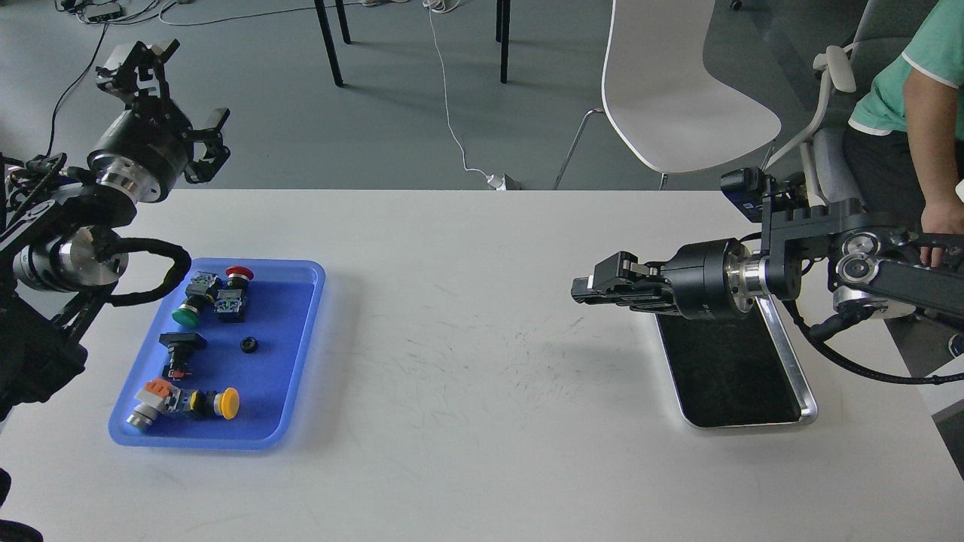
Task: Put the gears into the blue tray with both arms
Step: 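Carry the black part with the right gripper to the table center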
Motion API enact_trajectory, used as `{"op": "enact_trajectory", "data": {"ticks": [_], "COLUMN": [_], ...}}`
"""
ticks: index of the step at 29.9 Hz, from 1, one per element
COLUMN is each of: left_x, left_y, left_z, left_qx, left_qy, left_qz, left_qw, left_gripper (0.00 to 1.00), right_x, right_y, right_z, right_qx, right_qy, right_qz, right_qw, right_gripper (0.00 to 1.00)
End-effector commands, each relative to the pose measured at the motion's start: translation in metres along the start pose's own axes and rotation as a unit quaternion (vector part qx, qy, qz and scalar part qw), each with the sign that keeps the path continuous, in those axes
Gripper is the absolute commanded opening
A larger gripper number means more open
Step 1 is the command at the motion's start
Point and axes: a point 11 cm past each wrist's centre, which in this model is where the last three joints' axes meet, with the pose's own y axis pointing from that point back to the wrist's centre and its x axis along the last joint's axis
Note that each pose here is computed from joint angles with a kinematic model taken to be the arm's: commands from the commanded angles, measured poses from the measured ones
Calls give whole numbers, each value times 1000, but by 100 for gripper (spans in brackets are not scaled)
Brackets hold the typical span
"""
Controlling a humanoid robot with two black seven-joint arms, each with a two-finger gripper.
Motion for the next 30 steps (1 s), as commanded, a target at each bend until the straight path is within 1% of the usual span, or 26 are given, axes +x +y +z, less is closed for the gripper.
{"op": "enact_trajectory", "data": {"ticks": [1, 4, 9, 13, 17, 25, 30], "left_x": [-2, -2, -2, -2, -2, -3, -3], "left_y": [0, -1, -1, -1, -1, -1, -1], "left_z": [-2, -1, 0, 0, 0, 1, 1], "left_qx": [1, 0, 0, 0, -1, -2, -2], "left_qy": [1, 1, 1, 1, 2, 3, 3], "left_qz": [-1, -2, -2, -2, -2, -3, -3], "left_qw": [1000, 1000, 1000, 1000, 1000, 1000, 1000], "left_gripper": [98, 98, 98, 98, 98, 98, 98], "right_x": [-4, -12, -36, -66, -66, -41, -43], "right_y": [-38, -73, -132, -170, -174, -167, -168], "right_z": [-9, -11, -20, -34, -11, 39, 36], "right_qx": [19, 21, 22, 28, -4, -85, -77], "right_qy": [-7, -9, -8, -7, -1, 0, -12], "right_qz": [1, -3, -20, -42, -32, 37, 36], "right_qw": [1000, 1000, 1000, 999, 999, 996, 996], "right_gripper": [2, 2, 2, 2, 2, 2, 2]}}
